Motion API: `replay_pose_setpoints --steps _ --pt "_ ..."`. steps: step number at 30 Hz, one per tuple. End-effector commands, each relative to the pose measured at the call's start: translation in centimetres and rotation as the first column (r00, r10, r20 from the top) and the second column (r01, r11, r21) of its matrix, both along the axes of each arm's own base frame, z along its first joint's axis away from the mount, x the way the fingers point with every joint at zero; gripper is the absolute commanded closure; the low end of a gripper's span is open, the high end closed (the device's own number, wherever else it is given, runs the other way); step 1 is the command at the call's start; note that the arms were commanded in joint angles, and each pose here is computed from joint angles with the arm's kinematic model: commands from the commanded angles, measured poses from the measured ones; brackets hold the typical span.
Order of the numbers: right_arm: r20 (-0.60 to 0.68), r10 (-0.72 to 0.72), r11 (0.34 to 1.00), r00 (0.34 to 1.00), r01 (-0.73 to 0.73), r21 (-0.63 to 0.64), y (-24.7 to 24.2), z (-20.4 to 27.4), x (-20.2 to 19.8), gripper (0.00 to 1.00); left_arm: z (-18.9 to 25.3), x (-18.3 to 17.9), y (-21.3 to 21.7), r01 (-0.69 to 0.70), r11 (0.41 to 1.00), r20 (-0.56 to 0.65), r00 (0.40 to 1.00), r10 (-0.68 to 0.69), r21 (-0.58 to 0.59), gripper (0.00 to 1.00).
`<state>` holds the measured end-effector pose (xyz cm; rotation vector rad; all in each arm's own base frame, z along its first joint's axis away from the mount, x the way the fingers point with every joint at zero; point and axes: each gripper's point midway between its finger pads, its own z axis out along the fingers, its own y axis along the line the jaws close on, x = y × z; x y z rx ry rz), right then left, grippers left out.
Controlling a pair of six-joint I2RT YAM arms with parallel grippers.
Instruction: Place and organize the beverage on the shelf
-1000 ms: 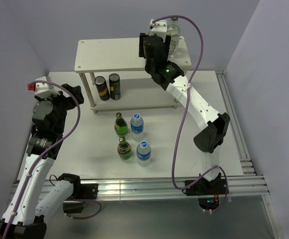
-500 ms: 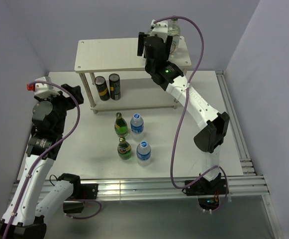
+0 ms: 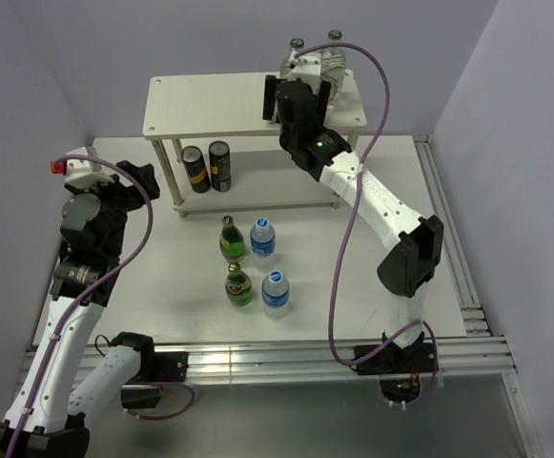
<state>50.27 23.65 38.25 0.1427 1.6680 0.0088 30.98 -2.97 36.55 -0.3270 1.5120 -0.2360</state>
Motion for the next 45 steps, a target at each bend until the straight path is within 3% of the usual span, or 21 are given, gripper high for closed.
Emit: replay_pose_setpoints --steps 1,8,15,17,18,19,21,26,38,45 --pt "0.064 0.000 0.997 0.998 -0.005 0.073 -0.8 3.3 -2.4 0.08 1.6 -0.5 0.4 -0.010 1.000 0.051 0.999 0.010 0.004 0.12" --pt "0.054 0.014 0.994 0.998 -0.020 0.105 -1.0 2.3 -6.3 0.06 1.7 -0.6 0.6 -0.013 1.000 0.053 0.999 0.013 0.001 0.12" --pt "0.041 0.004 0.982 0.999 -0.012 0.187 -2.9 1.1 -14.6 0.04 1.6 -0.6 0.6 -0.013 1.000 0.051 0.999 0.013 0.003 0.12" --pt "0.002 0.044 0.984 0.999 -0.044 0.172 -2.4 -2.0 -17.4 0.04 1.5 -0.5 0.6 -0.013 1.000 0.050 0.999 0.013 0.002 0.12" --pt "0.029 0.073 0.969 0.997 -0.078 0.236 -3.1 -1.3 -19.4 0.04 1.5 -0.5 0.5 -0.009 1.000 0.050 0.999 0.009 0.002 0.12" --pt "-0.013 0.106 0.973 0.994 -0.101 0.210 -2.9 -4.5 -20.6 0.04 1.5 -0.4 0.5 -0.007 1.000 0.049 0.999 0.007 0.004 0.13" --pt "0.001 0.186 0.942 0.982 -0.179 0.283 -2.4 -5.3 -24.0 0.04 1.5 -0.4 0.4 -0.002 1.000 0.047 0.999 0.002 0.002 0.13" --pt "-0.121 0.292 0.940 0.949 -0.261 0.221 -1.9 -11.8 -29.7 0.04 1.2 -0.1 0.4 -0.007 1.000 0.039 0.999 0.007 -0.003 0.11" --pt "-0.244 0.381 0.908 0.892 -0.312 0.280 -1.3 -19.5 -36.9 0.03 -0.2 1.0 1.1 -0.062 0.998 0.075 0.995 0.064 -0.021 0.12" --pt "-0.250 0.419 0.903 0.873 -0.373 0.214 1.3 -20.8 -39.9 0.02 -1.6 2.2 0.2 -0.017 1.000 -0.054 0.998 0.018 0.024 0.13"
